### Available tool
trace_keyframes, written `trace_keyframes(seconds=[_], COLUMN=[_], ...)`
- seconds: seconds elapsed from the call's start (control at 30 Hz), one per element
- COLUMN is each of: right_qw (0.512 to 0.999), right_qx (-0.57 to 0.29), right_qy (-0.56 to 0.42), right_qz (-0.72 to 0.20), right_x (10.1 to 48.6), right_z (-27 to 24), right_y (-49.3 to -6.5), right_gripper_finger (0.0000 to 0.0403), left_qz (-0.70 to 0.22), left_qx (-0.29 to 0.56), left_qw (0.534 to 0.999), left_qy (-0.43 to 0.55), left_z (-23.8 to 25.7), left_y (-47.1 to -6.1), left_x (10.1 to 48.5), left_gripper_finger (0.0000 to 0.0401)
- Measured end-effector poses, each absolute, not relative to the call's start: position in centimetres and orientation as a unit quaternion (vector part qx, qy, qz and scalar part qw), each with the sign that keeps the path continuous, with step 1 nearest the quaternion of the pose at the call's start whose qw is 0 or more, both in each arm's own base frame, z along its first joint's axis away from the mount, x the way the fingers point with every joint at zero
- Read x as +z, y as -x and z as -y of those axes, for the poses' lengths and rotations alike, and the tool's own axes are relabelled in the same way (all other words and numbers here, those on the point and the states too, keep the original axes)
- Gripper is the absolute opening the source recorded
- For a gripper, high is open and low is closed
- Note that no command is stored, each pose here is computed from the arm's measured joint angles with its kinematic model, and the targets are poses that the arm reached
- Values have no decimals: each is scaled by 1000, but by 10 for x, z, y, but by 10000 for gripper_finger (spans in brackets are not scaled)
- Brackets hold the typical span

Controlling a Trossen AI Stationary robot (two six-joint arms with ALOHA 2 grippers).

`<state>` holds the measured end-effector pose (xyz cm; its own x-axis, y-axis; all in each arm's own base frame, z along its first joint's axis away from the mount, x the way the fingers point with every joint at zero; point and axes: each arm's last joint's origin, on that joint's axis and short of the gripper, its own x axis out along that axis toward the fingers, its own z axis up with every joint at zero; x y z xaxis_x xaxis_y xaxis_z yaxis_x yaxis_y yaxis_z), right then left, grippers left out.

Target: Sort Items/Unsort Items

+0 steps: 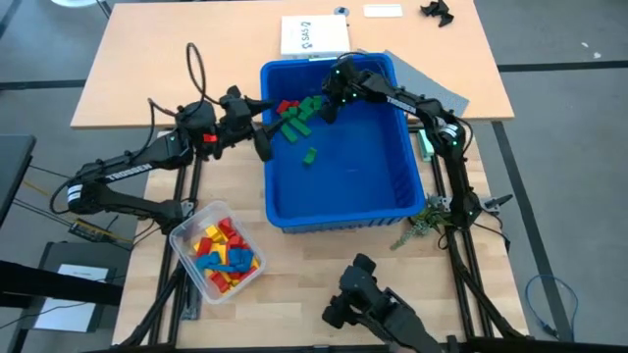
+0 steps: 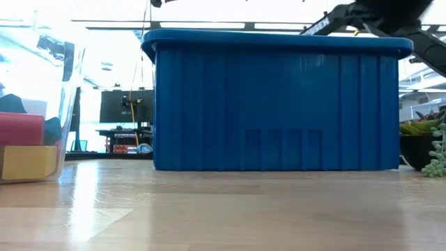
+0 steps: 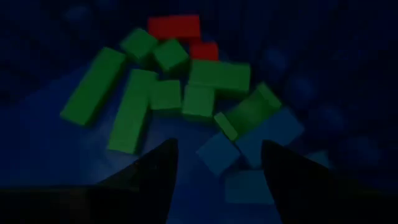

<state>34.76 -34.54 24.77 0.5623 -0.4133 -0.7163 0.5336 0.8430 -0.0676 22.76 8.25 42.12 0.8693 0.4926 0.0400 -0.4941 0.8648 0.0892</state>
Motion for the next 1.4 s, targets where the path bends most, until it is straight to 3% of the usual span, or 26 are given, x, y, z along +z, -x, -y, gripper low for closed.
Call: trace_keyframes(seconds=[0.4, 0.8, 0.9, 1.0, 1.03, 1.17, 1.4], right_qw=[833, 832, 833, 833, 835, 840, 883], right_qx=[-335, -351, -349, -340, -336, -316, -253], right_qy=[-240, -222, -214, -199, -193, -178, -148], right_qz=[-370, -369, -371, -387, -391, -405, -367], right_x=[184, 163, 163, 161, 163, 176, 243], right_z=[361, 363, 363, 361, 360, 352, 318], right_y=[-360, -370, -370, -369, -369, -369, -374], right_gripper_finger=[228, 225, 200, 146, 130, 128, 128], left_qz=[-14, -13, -12, -17, -23, -33, -26], left_qx=[255, 255, 255, 254, 254, 267, 279], left_qw=[965, 965, 965, 965, 965, 962, 960], left_qy=[-62, -62, -62, -57, -52, -41, -12], left_z=[-84, -84, -84, -83, -83, -83, -79], left_y=[-231, -231, -231, -230, -229, -224, -211], left_x=[417, 417, 417, 416, 415, 415, 419], left_gripper_finger=[248, 248, 248, 248, 248, 248, 248])
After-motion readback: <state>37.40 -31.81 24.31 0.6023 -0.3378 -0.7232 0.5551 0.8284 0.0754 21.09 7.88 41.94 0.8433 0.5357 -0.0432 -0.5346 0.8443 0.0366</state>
